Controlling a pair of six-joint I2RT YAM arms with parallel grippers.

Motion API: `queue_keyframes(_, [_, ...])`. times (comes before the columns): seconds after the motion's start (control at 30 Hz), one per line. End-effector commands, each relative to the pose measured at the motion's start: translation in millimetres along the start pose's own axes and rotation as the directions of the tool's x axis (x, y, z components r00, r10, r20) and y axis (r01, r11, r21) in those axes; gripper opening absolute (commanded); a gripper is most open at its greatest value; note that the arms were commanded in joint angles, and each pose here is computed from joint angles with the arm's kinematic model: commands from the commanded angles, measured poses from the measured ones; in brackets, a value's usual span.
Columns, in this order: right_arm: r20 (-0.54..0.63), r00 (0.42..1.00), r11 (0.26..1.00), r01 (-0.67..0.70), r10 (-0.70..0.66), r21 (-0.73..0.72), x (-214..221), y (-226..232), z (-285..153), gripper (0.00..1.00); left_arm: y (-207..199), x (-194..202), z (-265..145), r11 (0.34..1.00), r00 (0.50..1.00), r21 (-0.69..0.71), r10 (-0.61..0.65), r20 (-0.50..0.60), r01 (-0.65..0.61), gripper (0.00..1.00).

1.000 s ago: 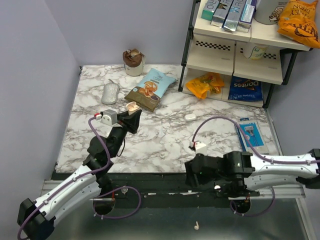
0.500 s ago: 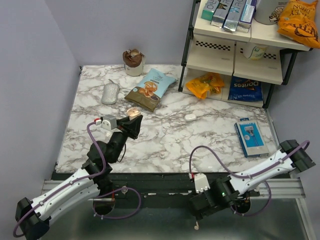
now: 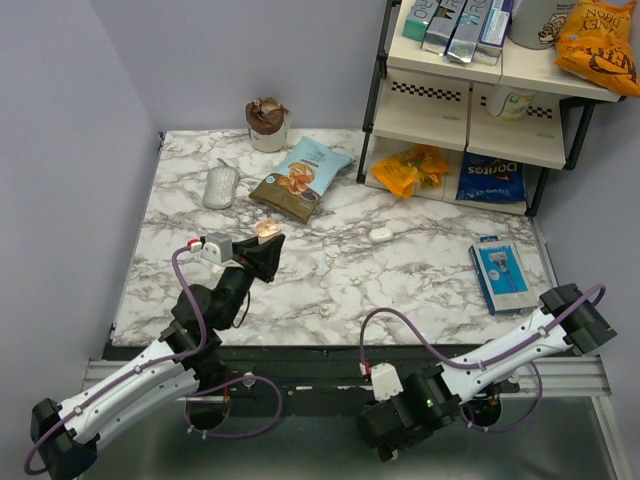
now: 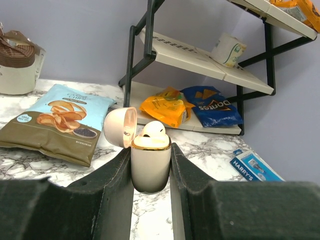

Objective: Insert the wireless bluetooth earbuds into the charging case
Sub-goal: Pick up the earbud from the center of the board.

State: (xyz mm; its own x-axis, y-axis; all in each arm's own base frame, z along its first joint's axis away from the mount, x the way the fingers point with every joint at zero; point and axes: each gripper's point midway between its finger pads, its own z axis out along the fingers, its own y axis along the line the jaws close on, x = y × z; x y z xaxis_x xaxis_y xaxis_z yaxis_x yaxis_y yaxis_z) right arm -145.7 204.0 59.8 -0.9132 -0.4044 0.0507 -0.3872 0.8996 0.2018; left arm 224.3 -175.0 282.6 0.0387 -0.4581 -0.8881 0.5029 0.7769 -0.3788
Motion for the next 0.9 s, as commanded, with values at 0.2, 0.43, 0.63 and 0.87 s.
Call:
queue_keyframes(0.2, [-0.035, 0.995, 0.996, -0.089, 0.089, 0.004, 9, 6, -12, 0.7, 6, -1, -8, 0.998, 0.999, -0.034, -0.049, 0.004, 0.049, 0.0])
queue_keyframes(0.43, [0.083, 0.971, 0.975, -0.224, 0.223, -0.002, -13, 20, 2, 0.7, 12, 9, -12, 0.998, 0.999, -0.051, -0.043, -0.018, 0.042, 0.0])
queue_keyframes(0.63, [0.094, 0.893, 0.895, -0.427, 0.44, -0.129, -27, 46, 26, 0.7, 15, 17, -10, 0.996, 0.998, -0.069, -0.061, -0.024, 0.06, 0.0])
queue_keyframes(0.87, [0.125, 0.856, 0.865, -0.493, 0.501, -0.092, -33, -2, 30, 0.68, 19, 29, -12, 0.994, 0.996, -0.082, -0.08, -0.031, 0.077, 0.0])
